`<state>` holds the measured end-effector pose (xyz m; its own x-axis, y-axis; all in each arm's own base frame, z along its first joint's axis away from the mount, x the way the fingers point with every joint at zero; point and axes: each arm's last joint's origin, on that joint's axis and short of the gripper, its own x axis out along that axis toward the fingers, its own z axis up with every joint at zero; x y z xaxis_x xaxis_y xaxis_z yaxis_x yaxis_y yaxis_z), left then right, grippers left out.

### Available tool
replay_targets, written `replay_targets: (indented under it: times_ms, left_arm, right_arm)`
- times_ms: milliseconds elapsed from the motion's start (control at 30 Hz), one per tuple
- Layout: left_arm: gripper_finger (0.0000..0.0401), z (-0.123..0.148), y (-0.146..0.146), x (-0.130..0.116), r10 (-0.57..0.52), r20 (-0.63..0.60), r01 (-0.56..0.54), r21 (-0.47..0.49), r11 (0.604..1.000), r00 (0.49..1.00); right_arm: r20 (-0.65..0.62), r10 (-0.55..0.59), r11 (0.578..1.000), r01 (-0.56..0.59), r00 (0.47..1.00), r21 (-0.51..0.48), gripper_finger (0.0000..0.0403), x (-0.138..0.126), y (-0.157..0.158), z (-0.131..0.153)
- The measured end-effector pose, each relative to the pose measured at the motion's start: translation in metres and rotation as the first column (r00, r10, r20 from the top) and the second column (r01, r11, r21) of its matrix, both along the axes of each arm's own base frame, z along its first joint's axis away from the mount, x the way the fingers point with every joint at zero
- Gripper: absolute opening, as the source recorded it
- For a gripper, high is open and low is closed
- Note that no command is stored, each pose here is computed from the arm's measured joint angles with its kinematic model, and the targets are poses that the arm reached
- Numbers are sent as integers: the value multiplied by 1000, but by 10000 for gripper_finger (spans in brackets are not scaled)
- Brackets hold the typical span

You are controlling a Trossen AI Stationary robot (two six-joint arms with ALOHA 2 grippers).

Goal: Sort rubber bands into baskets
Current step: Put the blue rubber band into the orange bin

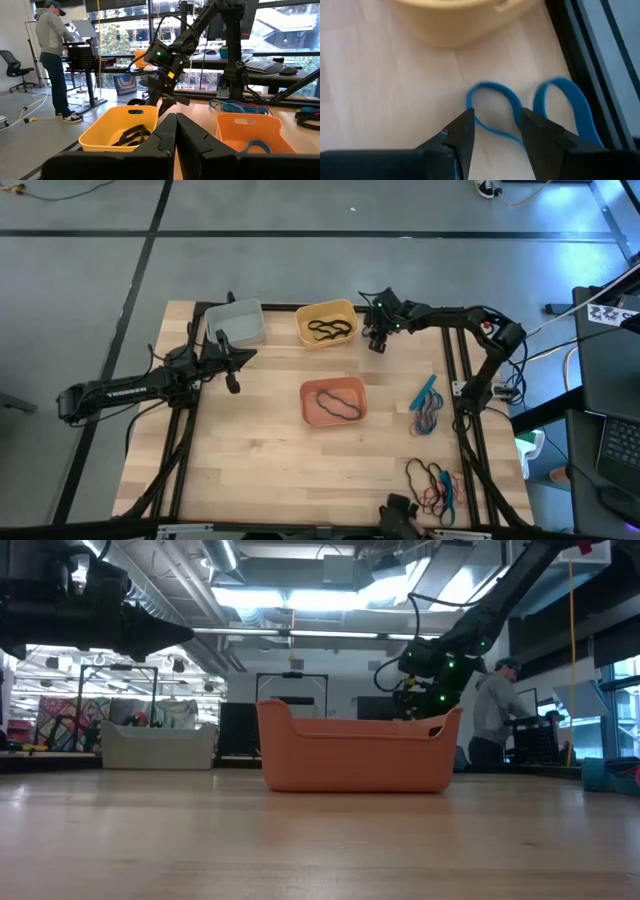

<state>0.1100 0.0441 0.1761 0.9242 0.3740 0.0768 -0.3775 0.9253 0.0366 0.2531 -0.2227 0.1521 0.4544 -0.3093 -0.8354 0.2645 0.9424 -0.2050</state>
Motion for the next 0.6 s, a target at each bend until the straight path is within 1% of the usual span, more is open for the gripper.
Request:
replay_targets:
  times_ms: [100,267,467,533,600]
  left_arm:
    - [5,0,0,0,0,0,0,0,1000,1000]
    - [5,0,0,0,0,-1,0,0,1000,1000]
    - [5,0,0,0,1,-1,-1,2,1000,1000]
    - [5,0,0,0,1,-3,-1,6,1000,1000]
    - [5,0,0,0,1,-3,-1,6,1000,1000]
  right_arm:
    - [11,21,1000,-21,1000,17,158,2,0,-3]
    - [-28,19,999,-18,999,50,158,3,-2,-20]
    - [-25,20,998,-18,999,56,156,4,-2,-21]
    - [-23,7,998,-5,1000,61,147,4,-2,-21]
    - [-25,1,998,1,1000,63,129,4,-2,-21]
